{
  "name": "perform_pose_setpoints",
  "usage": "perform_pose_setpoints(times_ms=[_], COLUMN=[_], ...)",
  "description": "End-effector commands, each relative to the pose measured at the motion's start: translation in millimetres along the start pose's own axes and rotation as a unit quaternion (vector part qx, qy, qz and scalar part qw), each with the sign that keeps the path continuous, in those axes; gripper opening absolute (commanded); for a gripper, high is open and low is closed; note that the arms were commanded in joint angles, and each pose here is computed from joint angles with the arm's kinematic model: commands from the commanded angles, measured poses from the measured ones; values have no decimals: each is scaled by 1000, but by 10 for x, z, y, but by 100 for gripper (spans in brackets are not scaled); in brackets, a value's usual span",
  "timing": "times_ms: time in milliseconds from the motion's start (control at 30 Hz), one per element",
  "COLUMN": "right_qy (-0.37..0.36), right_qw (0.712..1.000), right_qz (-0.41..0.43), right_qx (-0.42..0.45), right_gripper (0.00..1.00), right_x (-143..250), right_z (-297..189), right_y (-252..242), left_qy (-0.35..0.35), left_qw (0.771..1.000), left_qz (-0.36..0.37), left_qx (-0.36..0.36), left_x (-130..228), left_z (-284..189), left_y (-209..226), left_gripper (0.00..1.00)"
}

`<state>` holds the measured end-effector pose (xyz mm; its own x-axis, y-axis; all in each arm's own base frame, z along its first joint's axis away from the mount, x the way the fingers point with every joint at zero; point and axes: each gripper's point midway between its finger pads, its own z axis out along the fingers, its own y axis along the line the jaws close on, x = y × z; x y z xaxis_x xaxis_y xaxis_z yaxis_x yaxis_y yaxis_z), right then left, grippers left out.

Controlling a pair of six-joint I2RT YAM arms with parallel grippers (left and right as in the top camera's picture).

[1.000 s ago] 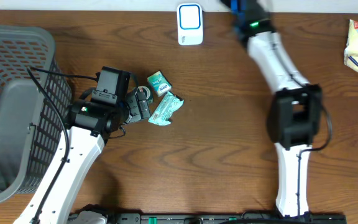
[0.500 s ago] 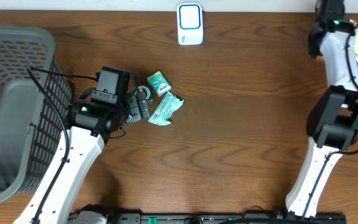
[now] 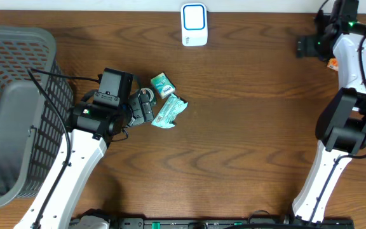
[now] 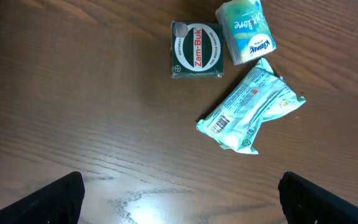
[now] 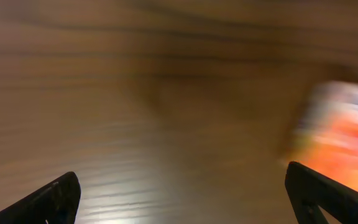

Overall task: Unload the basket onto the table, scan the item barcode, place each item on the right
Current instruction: 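Move the right gripper back toward the teal Kleenex pack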

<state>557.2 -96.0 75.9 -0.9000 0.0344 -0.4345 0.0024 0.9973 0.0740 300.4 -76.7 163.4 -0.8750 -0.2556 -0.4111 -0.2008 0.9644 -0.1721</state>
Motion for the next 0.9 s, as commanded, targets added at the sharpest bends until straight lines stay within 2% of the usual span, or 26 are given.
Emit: perform_pose_setpoints(times_ms=[0, 100, 233, 367, 433, 533, 567, 633, 800, 867], right_qy=[-23, 24, 98, 122, 122, 116, 116, 115, 97, 91], right_qw=[971, 953, 943, 933, 932, 937, 940, 948, 953, 954], right_qz=[-11, -6, -13, -66, -94, -137, -142, -142, -161, -172], right_qx=[-240, -301, -319, -333, -328, -300, -288, -262, -238, -229], right_gripper=[99, 99, 99, 99, 91, 67, 64, 64, 78, 78], right_x=[-109, 99, 428, 595, 633, 681, 693, 713, 780, 831], right_z=[-316, -410, -455, -480, -455, -382, -356, -307, -246, -225], right_y=[1057, 1449, 1866, 2353, 2554, 2823, 2895, 3049, 3531, 3686], left_qy=[-6, -6, -6, -6, -6, -6, -6, -6, -6, -6], left_qw=[1000, 1000, 1000, 1000, 1000, 1000, 1000, 1000, 1000, 1000], left_qz=[-2, -2, -2, -2, -2, -2, -2, -1, -2, -2], left_qx=[2, 2, 2, 2, 2, 2, 2, 2, 2, 2], left_x=[-39, -39, -39, -39, -39, -39, -39, -39, -39, -39], left_z=[-37, -37, -37, -37, -37, -37, -37, -37, -37, -37], left_y=[-10, -10, -10, -10, -10, -10, -10, -10, -10, -10], left_gripper=[98, 98, 98, 98, 98, 98, 98, 98, 98, 98])
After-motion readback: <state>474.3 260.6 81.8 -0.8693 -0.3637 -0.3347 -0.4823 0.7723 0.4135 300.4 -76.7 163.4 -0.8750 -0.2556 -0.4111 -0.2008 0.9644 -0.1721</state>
